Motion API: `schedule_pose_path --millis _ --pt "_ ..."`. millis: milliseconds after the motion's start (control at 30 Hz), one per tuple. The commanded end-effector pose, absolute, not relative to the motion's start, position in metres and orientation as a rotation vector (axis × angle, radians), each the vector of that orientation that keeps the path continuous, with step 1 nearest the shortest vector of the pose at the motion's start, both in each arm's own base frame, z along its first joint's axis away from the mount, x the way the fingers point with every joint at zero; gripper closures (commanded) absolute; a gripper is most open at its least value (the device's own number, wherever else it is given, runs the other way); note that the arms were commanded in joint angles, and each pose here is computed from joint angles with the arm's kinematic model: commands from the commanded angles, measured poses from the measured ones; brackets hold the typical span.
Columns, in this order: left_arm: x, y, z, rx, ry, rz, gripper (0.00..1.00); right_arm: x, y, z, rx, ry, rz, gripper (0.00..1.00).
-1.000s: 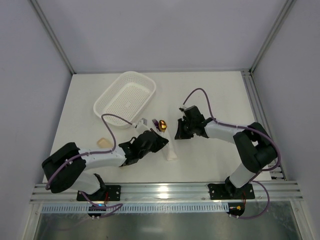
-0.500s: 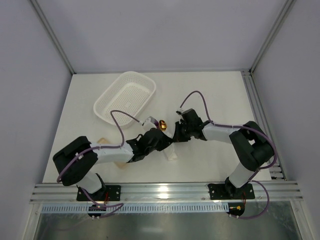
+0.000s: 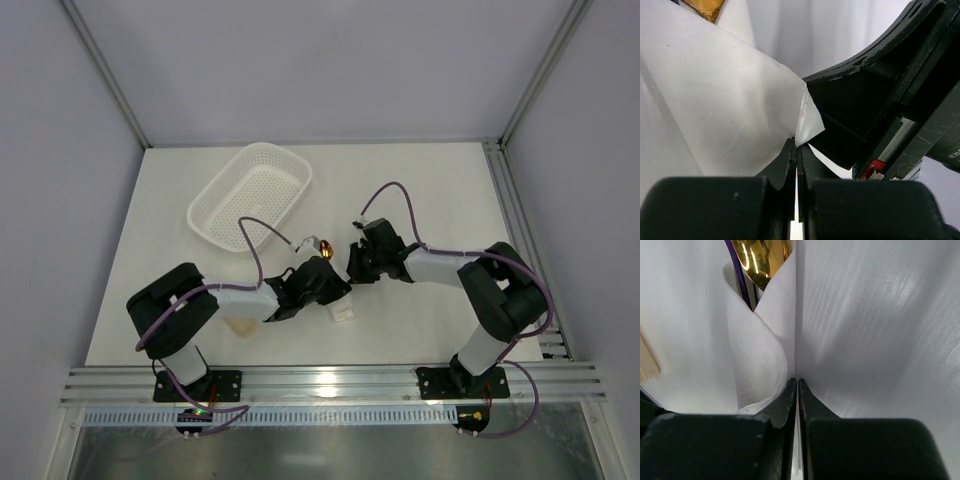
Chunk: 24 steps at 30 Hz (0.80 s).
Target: Place the utensils on the paper napkin and roll it up
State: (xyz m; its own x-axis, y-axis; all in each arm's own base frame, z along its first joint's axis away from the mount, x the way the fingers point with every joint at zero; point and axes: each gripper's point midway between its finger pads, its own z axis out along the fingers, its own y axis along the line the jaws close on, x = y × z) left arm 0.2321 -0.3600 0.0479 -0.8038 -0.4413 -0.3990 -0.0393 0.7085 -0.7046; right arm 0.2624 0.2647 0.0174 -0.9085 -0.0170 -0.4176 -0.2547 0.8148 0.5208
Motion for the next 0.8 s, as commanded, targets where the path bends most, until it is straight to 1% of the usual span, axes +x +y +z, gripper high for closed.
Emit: schedule_pose_path --millis 0,67,200,233,267,300,333,433,567,767 --pt "0.243 -0.381 0.076 -0.327 2.273 -1.055 1.00 0.260 0.262 0.018 -0.181 2.606 0.780 0.94" --pt "0.242 -0.380 0.074 -0.326 2.278 -1.049 1.00 0.265 0.246 0.016 -0.121 2.622 0.685 0.88" --pt "0.242 -0.379 0.073 -0.321 2.280 -1.039 1.00 0.271 0.220 0.023 -0.021 2.611 0.630 0.75" --pt "0.242 -0.378 0.072 -0.320 2.280 -1.036 1.00 0.269 0.215 0.028 -0.009 2.601 0.625 0.68" --pt "0.242 -0.378 0.072 -0.320 2.282 -1.035 1.00 0.267 0.212 0.031 -0.006 2.593 0.622 0.64" --pt "0.242 -0.379 0.072 -0.321 2.281 -1.038 1.00 0.262 0.208 0.031 -0.003 2.597 0.618 0.58" --pt "0.242 -0.379 0.072 -0.319 2.281 -1.037 1.00 0.261 0.208 0.040 -0.004 2.567 0.635 0.57" --pt "0.242 -0.379 0.071 -0.319 2.283 -1.037 1.00 0.244 0.205 0.039 -0.007 2.560 0.685 0.56" --pt "0.242 -0.380 0.070 -0.320 2.288 -1.038 1.00 0.224 0.219 0.057 -0.084 2.459 0.884 0.55" --pt "0.242 -0.385 0.069 -0.317 2.292 -1.058 1.00 0.209 0.235 0.065 -0.176 2.404 0.993 0.48"
